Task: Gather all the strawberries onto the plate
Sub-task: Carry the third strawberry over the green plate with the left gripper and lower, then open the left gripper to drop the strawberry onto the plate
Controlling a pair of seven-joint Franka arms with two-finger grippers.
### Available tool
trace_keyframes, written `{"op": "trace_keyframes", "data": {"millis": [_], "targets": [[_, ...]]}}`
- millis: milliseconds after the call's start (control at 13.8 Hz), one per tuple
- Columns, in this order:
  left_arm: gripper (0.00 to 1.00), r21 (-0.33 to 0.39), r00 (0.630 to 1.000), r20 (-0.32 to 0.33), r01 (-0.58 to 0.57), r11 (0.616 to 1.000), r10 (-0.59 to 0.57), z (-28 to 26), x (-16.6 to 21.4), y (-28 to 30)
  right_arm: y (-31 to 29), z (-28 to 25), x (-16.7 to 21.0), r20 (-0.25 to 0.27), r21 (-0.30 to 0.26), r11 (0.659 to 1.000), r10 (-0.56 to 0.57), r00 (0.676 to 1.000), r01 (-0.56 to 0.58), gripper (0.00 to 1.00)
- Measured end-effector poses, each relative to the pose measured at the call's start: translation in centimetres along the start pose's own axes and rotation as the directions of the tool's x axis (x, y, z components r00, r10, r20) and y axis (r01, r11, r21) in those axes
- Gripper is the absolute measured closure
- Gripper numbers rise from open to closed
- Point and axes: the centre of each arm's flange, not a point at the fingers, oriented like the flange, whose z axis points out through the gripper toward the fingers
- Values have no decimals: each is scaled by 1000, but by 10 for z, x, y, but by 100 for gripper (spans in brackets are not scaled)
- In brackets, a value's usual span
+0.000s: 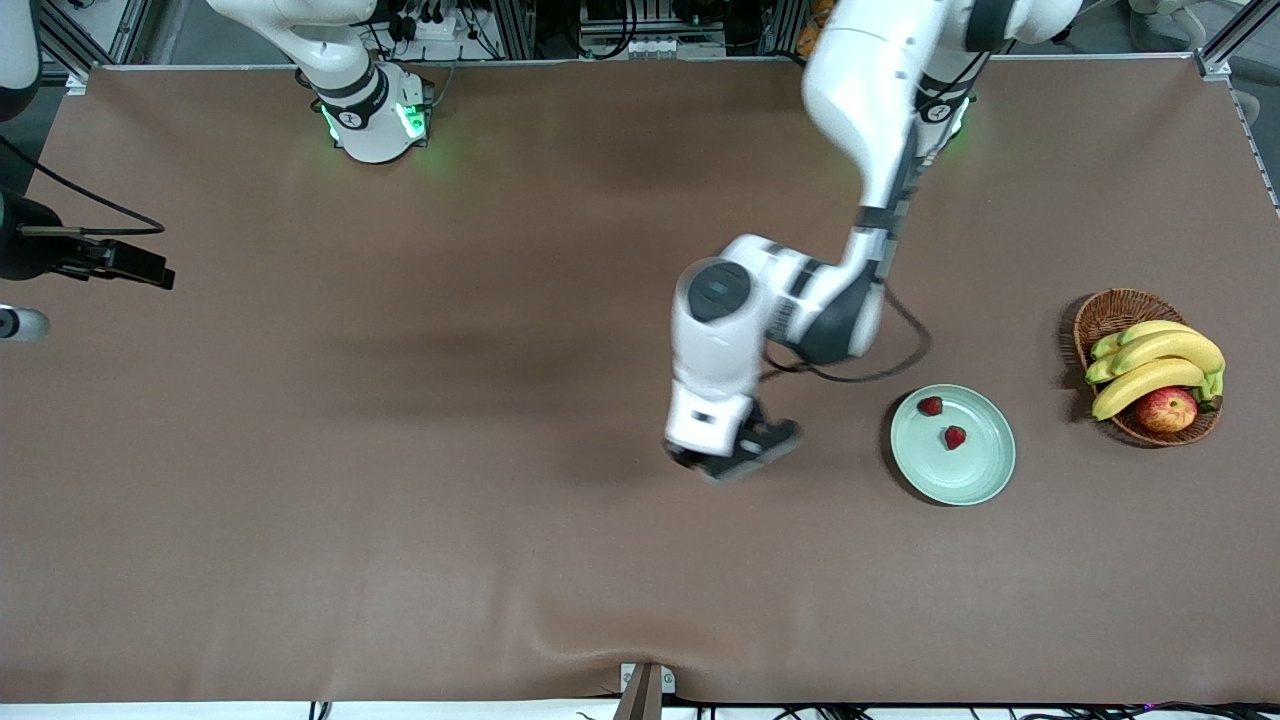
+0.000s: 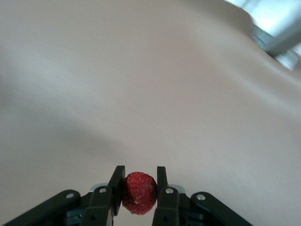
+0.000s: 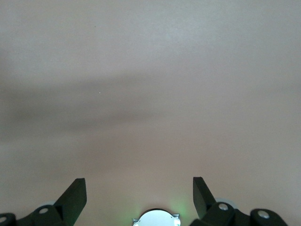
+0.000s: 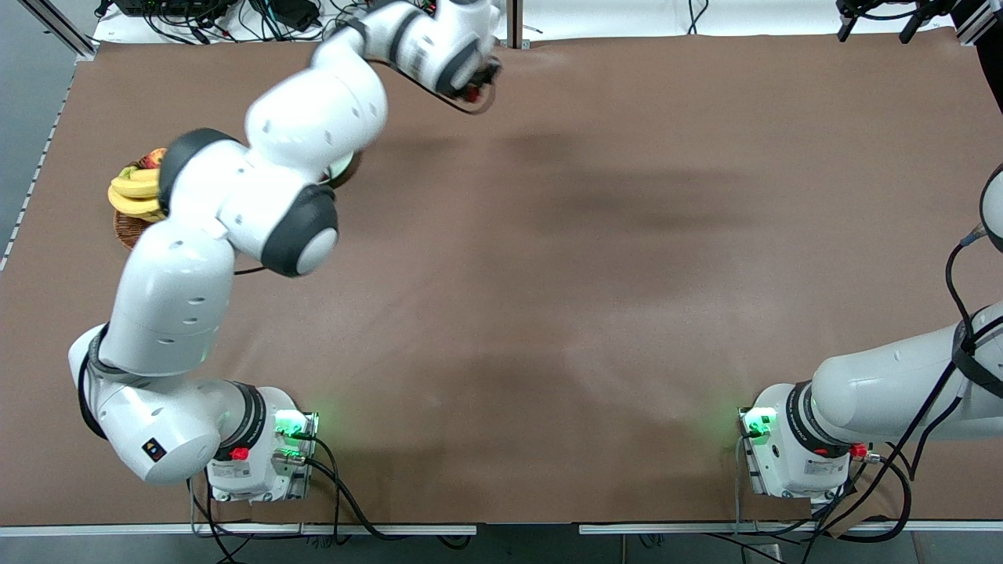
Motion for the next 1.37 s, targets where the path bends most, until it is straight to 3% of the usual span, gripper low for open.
{"op": "trace_keyframes", "data": {"millis": [217,578,940,1373], "targets": [[68,82,993,21,113,990,-115,20,70,-51,16,0,1,0,5,1000,27,1000,-27,0],[68,184,976,54,199,963,-212,64,119,-122,13,1,1,3,27,999,24,1000,-24,0],[68,217,975,100,172,961,-197,83,167,-210,13,-1,4,-23,33,999,24,999,-23,0],[68,241,974,163,115,964,-157,132,181,-288,12,-2,3,-24,33,999,23,999,-22,0]]}}
